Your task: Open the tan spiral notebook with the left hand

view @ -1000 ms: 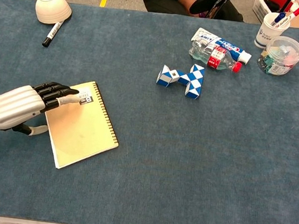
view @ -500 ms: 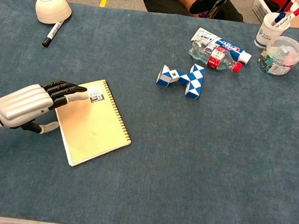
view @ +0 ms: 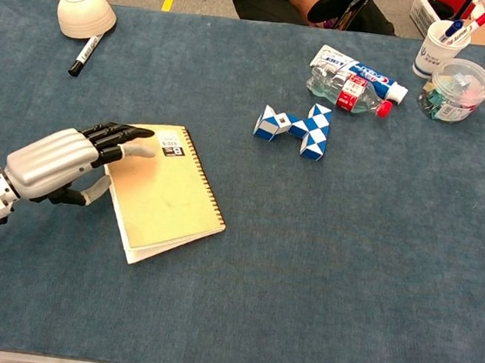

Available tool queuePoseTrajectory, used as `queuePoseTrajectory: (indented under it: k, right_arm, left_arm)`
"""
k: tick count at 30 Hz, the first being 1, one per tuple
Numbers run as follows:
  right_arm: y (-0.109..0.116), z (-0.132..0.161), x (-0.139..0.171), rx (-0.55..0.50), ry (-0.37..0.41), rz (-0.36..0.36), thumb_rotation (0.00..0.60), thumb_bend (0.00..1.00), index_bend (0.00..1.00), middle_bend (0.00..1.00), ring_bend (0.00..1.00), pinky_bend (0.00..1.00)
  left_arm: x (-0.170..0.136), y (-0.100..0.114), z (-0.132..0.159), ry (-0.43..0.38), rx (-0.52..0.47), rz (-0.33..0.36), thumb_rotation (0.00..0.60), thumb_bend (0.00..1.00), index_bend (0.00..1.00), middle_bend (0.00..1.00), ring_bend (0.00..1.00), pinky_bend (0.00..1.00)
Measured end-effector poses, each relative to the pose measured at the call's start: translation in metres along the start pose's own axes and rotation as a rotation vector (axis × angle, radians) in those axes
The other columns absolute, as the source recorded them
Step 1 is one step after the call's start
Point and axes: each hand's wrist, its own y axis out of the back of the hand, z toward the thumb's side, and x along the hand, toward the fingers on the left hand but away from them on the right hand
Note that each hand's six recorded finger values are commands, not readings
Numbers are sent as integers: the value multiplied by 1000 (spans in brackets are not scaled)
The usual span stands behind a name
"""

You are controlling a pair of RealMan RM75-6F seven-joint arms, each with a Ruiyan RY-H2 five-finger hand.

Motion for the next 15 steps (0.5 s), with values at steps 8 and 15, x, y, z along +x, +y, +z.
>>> queuePoseTrajectory:
  k: [8,15]
  right_arm:
    - [-1,-5,1,-7,-7,-7,600,355,105,240,92,155]
    - [0,-6,1,-13,-5,-14,600,355,106,240,92,155]
  left_arm:
    - [7,8,12,-8,28,9,600,700,531,58,0,87]
    - [6,17,13,-15,74,24,600,695,652,99,0,87]
